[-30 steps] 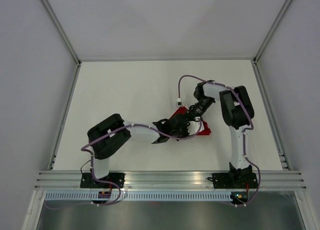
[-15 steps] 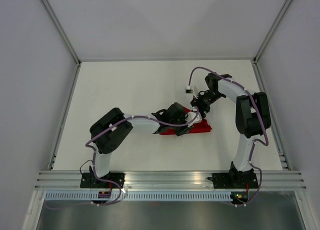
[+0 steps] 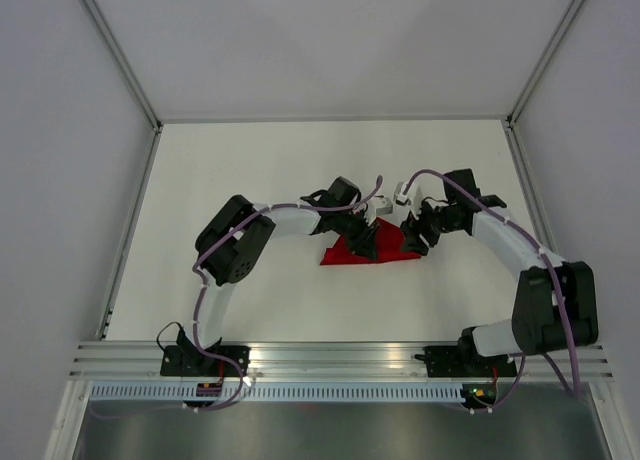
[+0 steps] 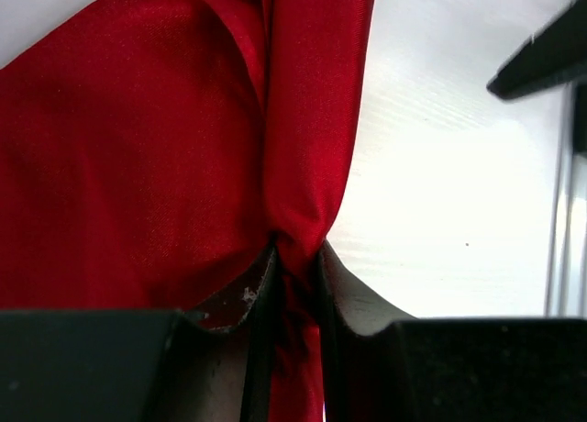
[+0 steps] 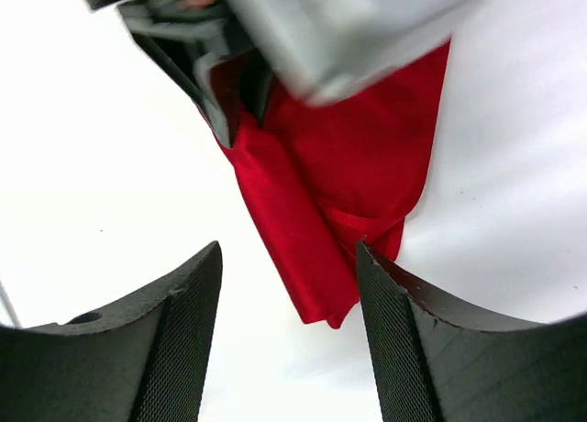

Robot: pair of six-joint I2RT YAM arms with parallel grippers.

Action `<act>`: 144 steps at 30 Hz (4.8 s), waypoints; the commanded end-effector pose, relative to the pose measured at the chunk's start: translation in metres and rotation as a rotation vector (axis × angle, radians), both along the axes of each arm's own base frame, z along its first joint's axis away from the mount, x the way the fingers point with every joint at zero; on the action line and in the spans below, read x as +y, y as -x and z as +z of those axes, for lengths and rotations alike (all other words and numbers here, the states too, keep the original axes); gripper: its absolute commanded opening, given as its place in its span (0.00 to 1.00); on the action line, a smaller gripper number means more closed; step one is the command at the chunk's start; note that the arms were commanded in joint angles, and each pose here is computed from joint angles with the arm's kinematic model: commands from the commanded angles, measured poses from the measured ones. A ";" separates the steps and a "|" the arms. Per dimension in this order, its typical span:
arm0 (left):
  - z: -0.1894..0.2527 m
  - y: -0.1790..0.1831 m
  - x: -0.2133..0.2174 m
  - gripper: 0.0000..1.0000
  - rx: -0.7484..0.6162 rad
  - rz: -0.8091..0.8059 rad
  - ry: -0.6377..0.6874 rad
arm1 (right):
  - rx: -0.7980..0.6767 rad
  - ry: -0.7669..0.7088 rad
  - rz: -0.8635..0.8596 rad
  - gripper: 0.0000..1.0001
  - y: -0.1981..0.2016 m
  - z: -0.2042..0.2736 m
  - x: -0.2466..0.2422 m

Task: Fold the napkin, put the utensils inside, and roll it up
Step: Roll the napkin with the utensil

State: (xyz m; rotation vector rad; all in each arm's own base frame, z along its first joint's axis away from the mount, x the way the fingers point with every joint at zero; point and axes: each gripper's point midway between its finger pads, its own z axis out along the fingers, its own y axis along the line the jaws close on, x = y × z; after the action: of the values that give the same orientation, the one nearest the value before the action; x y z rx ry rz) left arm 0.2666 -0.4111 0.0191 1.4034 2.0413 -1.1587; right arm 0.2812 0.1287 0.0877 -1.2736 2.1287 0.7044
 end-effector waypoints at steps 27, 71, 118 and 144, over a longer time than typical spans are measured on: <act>-0.051 0.031 0.033 0.02 0.479 0.029 -0.169 | -0.492 0.239 0.193 0.57 0.018 -0.064 0.063; 0.113 -0.051 0.105 0.51 -0.196 0.651 0.204 | 0.355 0.116 0.460 0.04 0.048 -0.089 0.047; -0.026 0.032 0.012 0.28 -0.713 0.077 -0.325 | 0.606 0.166 0.394 0.05 0.014 -0.129 0.042; -0.045 0.048 0.030 0.02 -0.304 -0.002 -0.289 | 0.468 0.001 0.266 0.56 -0.010 -0.051 0.049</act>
State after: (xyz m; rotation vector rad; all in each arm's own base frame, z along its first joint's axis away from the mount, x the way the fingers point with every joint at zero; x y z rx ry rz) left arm 0.2483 -0.4127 0.0207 1.5304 1.7951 -0.5503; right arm 0.2609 0.1774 0.0256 -1.5226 2.4800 1.3518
